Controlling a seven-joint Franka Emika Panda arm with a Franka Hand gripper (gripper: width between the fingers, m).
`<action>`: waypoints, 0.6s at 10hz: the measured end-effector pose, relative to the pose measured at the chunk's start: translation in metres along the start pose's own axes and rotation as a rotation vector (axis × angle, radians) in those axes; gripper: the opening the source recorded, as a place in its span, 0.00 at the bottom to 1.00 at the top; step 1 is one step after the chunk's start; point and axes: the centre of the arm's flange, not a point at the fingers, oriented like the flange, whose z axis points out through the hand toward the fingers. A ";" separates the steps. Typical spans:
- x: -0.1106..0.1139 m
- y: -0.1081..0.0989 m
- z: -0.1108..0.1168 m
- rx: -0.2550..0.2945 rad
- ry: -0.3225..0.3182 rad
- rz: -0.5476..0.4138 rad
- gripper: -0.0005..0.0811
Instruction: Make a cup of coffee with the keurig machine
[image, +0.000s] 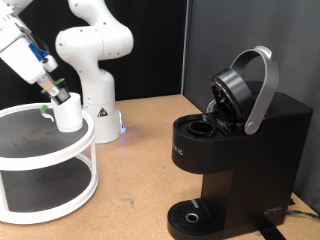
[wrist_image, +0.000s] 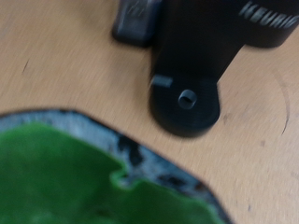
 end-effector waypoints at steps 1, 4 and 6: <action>0.013 0.000 0.004 0.017 0.034 0.041 0.60; 0.056 0.003 0.015 0.052 0.111 0.085 0.60; 0.082 0.005 0.023 0.051 0.124 0.088 0.60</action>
